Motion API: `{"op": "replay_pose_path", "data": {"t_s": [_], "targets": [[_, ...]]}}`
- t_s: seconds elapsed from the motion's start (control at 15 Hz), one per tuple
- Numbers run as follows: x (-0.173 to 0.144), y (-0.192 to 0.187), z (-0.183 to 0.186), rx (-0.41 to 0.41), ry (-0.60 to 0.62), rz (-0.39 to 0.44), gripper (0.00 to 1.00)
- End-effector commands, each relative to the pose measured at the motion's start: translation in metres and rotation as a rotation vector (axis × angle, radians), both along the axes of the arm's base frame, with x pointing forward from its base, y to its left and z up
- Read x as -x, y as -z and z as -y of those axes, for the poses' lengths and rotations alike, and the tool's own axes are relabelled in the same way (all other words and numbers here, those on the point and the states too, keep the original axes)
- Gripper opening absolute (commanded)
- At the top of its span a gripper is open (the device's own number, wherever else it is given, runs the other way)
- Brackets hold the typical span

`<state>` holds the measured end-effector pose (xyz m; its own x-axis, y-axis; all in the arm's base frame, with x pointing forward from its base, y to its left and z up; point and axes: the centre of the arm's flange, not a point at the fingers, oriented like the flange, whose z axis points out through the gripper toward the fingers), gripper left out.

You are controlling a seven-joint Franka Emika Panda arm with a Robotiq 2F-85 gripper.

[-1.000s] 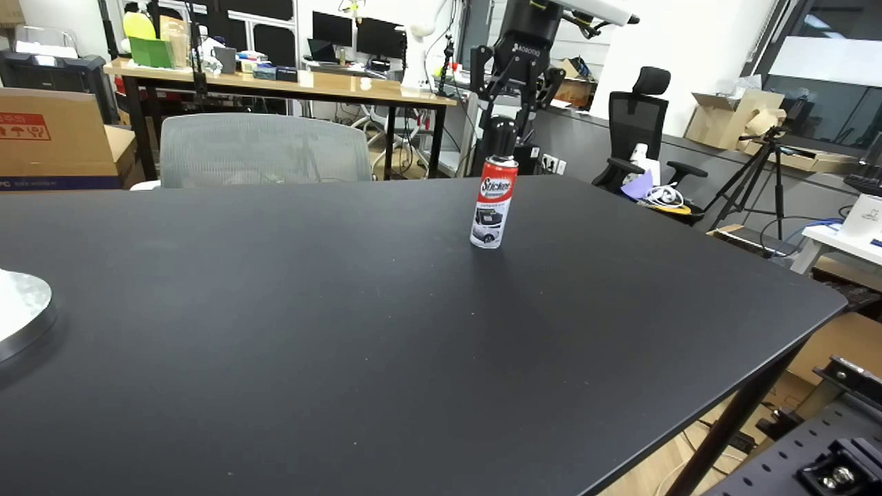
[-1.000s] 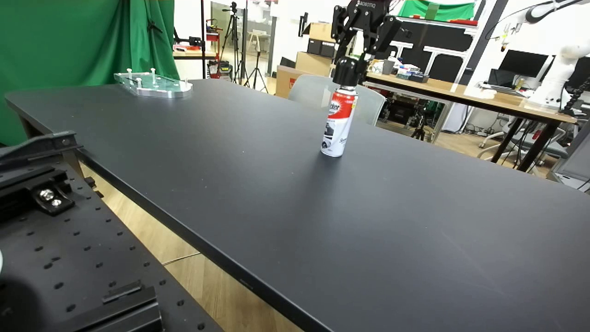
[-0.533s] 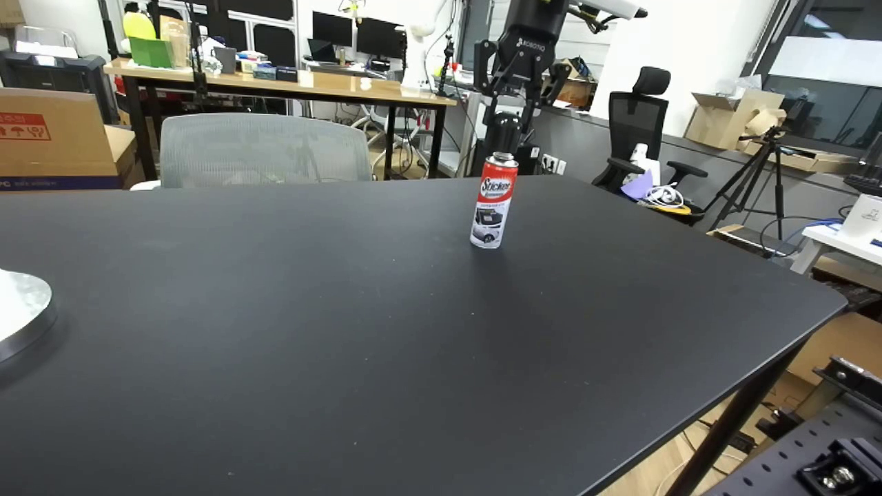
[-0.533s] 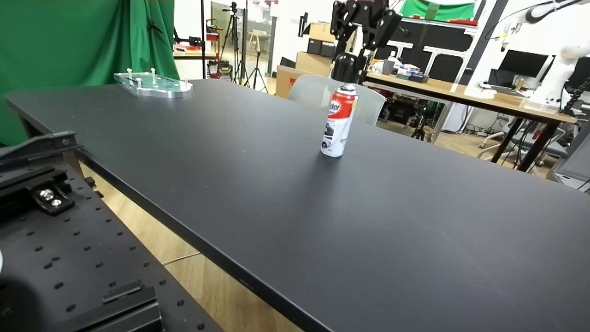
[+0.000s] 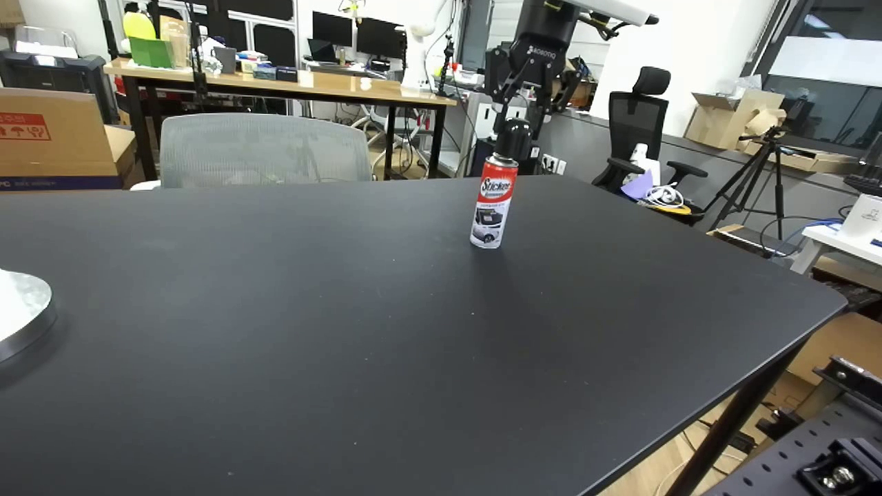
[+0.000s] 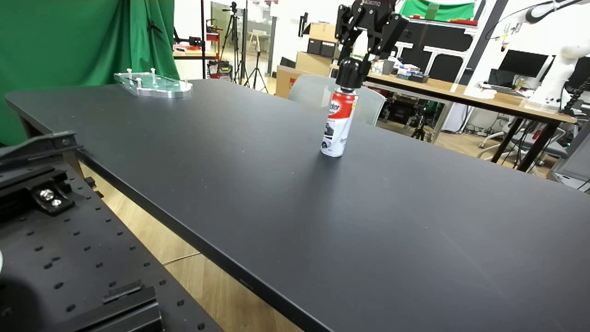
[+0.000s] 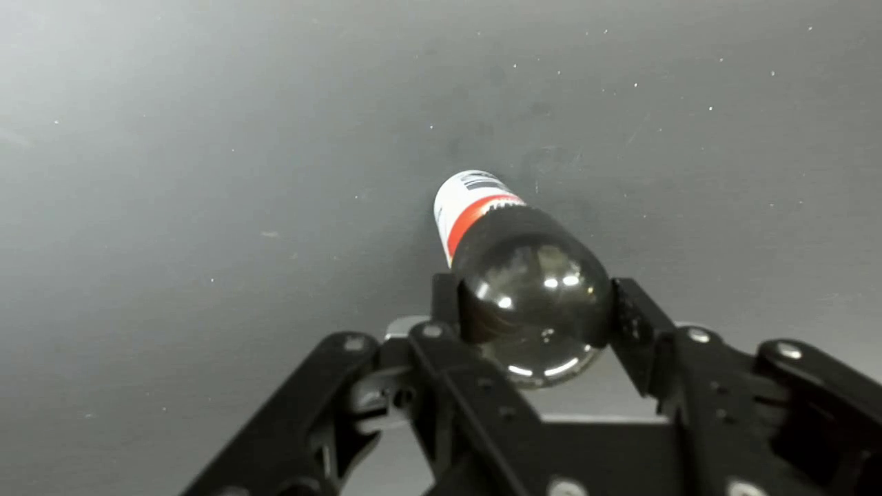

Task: Pick up the black lid from the table and put it on the white can.

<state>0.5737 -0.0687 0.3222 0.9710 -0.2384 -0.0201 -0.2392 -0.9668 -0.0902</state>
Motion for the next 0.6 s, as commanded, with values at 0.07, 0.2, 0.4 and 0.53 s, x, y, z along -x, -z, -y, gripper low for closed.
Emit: {"op": "replay_pose_path", "data": {"t_s": [0.07, 0.2, 0.4, 0.53], "targets": [[-0.0001, 0.0025, 0.0010, 0.005, 0.022, -0.001, 0.32], [-0.0015, 0.0044, 0.0005, 0.004, 0.020, -0.001, 0.32], [-0.0023, 0.0044, 0.0008, 0.004, 0.020, 0.000, 0.32], [-0.0025, 0.0045, 0.0002, 0.006, 0.013, 0.006, 0.32]]}}
